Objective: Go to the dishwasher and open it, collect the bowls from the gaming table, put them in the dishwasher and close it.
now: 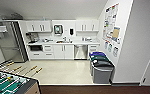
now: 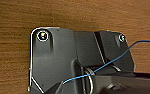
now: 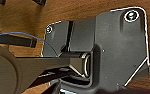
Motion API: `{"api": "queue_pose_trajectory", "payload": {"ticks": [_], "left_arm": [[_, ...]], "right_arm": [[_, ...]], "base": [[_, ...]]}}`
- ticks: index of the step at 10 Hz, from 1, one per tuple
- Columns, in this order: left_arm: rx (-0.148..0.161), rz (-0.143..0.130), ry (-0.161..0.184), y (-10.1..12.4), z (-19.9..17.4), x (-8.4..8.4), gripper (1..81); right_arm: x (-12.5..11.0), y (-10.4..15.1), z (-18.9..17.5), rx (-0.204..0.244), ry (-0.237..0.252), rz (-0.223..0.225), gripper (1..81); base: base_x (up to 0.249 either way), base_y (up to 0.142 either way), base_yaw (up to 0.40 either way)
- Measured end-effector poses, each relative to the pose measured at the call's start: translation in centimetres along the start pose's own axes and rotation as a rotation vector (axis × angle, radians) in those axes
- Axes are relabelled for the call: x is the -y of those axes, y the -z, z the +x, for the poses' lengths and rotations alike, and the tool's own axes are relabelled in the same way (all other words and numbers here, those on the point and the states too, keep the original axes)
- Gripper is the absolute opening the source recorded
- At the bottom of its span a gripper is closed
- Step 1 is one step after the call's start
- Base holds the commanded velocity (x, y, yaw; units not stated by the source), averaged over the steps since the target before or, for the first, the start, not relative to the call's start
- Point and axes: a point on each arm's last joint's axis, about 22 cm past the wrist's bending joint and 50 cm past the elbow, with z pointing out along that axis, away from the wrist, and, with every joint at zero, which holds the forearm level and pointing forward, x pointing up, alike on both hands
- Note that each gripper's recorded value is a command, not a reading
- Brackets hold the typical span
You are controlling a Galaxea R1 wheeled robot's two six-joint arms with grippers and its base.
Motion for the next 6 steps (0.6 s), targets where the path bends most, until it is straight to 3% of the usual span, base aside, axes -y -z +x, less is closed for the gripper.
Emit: {"api": "queue_pose_trajectory", "payload": {"ticks": [6], "left_arm": [[-0.001, 0.003, -0.007, 0.13, 0.06, 0.31, 81.1]], "right_arm": [[-0.36, 0.00, 0.88, -0.010, 0.003, -0.007, 81.1]], "base": [[0.275, 0.000, 0.000]]}}
